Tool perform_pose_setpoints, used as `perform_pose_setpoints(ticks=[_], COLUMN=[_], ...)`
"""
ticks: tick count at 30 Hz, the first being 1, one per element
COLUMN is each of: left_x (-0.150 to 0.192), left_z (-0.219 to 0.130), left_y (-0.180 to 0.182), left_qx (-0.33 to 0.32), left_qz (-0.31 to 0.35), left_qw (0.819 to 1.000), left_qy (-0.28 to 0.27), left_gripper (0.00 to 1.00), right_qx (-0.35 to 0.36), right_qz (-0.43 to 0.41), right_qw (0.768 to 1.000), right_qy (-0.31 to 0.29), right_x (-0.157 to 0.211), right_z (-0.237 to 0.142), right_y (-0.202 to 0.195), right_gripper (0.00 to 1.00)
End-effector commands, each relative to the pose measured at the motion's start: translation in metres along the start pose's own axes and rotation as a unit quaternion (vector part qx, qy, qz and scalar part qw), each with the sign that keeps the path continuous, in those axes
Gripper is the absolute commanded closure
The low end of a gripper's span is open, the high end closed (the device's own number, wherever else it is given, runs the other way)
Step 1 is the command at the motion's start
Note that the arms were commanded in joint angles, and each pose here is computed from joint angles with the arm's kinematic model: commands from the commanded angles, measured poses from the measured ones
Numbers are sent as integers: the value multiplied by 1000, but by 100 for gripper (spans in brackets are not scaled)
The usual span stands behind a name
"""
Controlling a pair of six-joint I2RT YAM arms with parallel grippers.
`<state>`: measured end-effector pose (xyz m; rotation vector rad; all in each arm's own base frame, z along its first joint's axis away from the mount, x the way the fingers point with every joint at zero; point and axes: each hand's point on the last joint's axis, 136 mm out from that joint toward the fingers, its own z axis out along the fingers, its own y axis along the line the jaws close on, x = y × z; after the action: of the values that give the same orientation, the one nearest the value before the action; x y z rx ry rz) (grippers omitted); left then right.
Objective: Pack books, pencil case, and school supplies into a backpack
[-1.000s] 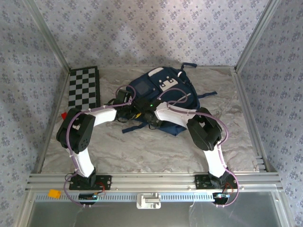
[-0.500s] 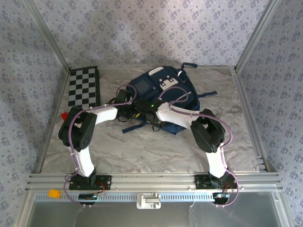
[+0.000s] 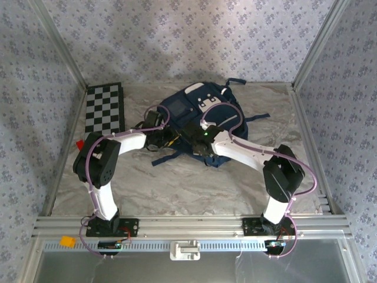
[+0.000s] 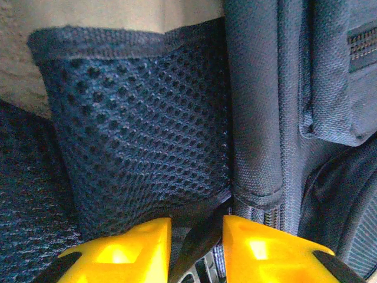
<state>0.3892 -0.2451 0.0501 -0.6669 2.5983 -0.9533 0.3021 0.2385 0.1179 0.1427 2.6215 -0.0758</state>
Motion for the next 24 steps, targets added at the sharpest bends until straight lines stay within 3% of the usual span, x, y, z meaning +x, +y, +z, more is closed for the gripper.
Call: perform_pose_setpoints(ticks=[1,3,7,16,24], left_x=[12,15,23,58,68], left_z=[-3,-8,-20,-28,-21], left_y=[23,9,-11,-56,-77], left_qx=[-40,-11,16,78,97], left_qz=[-16,-21,-24,-40,-42], left_qw=[999,1000,999,994,993], left_qy=[13,18,26,58,56], left_gripper=[71,70,70,60,59], right_qx=[-34,-73,-84,-77,-98], right_qz=[-49,-58,-57,-14,12], right_qw=[998,996,995,997,995], right_qy=[2,-2,6,2,8], right_x=[4,3,5,-3,2], right_z=[-8,-6,-6,-10,-11], right_y=[4,17,24,-8,-27], right_gripper=[100,100,99,80,75])
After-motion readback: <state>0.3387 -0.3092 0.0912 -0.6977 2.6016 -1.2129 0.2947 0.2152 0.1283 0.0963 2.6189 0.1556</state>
